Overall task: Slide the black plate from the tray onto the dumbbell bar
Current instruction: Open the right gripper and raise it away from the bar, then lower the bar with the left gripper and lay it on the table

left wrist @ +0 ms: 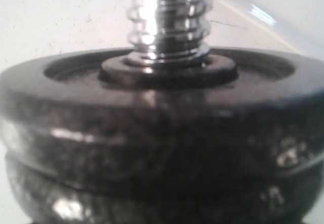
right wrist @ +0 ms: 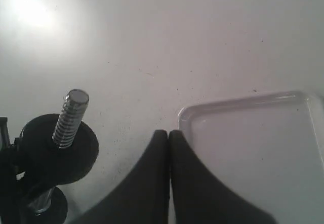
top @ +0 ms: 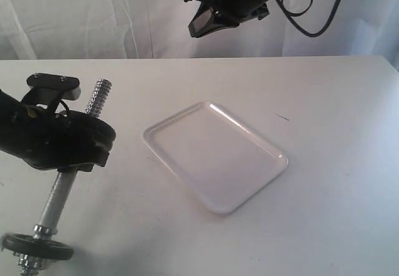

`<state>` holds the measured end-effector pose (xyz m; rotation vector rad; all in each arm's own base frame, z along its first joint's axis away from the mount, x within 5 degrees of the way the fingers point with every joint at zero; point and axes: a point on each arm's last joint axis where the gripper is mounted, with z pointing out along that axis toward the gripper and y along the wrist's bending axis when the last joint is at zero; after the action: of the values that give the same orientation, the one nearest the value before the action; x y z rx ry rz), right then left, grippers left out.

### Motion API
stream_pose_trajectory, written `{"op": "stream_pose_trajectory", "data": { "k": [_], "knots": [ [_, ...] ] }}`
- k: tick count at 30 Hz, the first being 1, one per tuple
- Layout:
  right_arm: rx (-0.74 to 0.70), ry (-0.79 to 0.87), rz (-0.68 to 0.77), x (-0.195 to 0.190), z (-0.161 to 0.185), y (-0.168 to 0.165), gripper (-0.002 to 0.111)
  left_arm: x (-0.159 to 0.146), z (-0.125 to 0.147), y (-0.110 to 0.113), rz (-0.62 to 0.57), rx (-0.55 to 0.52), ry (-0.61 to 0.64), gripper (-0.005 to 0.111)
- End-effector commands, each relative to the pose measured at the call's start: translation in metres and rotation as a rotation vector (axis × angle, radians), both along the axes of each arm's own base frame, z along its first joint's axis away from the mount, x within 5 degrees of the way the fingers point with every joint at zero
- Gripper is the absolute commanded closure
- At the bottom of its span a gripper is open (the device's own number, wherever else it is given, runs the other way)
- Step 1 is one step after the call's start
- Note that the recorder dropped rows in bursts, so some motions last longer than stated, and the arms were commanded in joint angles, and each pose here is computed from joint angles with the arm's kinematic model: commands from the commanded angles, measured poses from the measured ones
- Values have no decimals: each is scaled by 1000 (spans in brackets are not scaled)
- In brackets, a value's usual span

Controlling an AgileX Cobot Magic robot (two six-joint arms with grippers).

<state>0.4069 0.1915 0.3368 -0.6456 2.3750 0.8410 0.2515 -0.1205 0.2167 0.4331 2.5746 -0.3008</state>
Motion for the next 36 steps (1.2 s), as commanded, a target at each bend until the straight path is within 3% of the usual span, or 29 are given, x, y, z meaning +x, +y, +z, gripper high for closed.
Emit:
{"op": "stream_pose_trajectory", "data": {
  "k": [1, 15, 27, 36],
  "knots": [
    [-11, 22, 5, -4, 4, -4, 108, 34, 29, -9, 274, -311, -258, 107],
    [-28, 64, 41, -9, 3, -4, 108, 54, 1, -13, 658, -586, -134, 107],
    [-27, 60, 38, -9, 3, -4, 108, 58, -6, -13, 825, -697, -76, 107],
    [-35, 81, 56, -11, 2, -4, 108, 60, -24, -15, 889, -691, 12, 107]
  ]
}}
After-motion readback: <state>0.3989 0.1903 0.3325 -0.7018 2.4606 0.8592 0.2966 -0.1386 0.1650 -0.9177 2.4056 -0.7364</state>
